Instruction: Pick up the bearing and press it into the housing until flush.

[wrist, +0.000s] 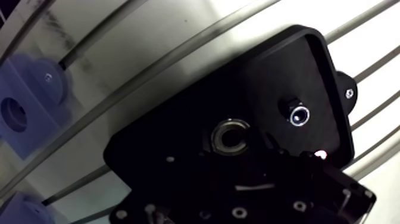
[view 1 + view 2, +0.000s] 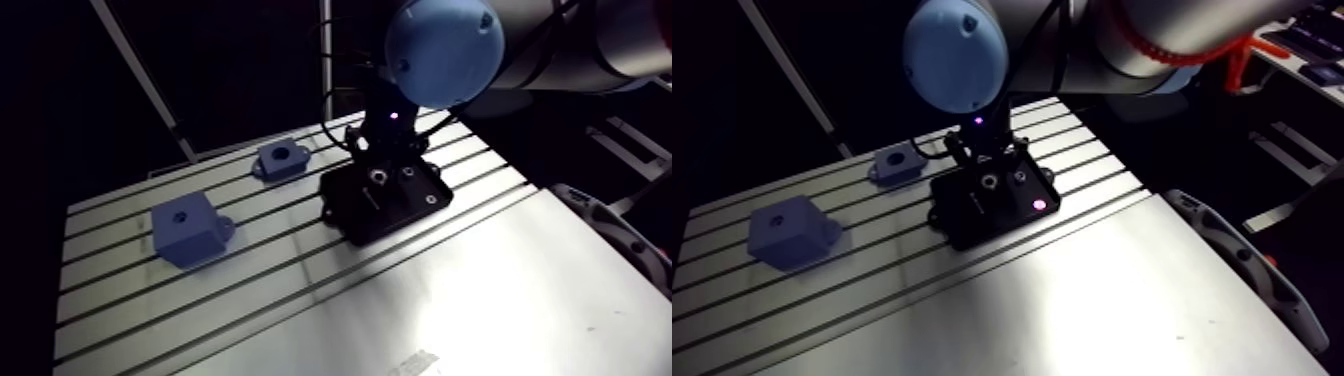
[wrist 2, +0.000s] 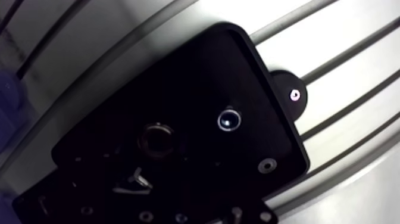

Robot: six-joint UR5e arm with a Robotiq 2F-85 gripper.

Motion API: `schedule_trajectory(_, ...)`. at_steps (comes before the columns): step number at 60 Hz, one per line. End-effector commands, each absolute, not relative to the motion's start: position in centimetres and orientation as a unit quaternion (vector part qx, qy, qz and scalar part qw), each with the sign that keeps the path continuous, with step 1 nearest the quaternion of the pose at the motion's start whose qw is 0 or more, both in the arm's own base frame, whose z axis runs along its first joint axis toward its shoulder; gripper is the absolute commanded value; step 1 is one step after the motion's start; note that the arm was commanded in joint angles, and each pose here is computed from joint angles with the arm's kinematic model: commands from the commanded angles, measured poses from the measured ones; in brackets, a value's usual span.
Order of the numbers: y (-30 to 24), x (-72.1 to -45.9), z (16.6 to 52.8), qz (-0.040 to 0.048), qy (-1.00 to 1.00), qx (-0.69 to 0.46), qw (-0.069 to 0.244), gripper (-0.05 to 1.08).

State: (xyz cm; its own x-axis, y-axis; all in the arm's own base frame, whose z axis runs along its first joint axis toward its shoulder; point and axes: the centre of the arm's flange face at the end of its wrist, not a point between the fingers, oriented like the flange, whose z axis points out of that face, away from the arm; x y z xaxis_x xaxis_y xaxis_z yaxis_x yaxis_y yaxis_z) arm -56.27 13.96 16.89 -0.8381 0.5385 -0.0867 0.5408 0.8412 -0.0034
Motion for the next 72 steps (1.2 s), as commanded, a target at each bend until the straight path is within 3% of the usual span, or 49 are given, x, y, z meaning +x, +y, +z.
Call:
schedule_trajectory(1, 13.96, -56.27, 16.85, -0.0139, 0.959, 0.281, 0.041, 0.53)
schedule_trajectory(72, 14.03, -56.25, 17.01, -0.0137, 0.959, 0.282, 0.04, 0.64)
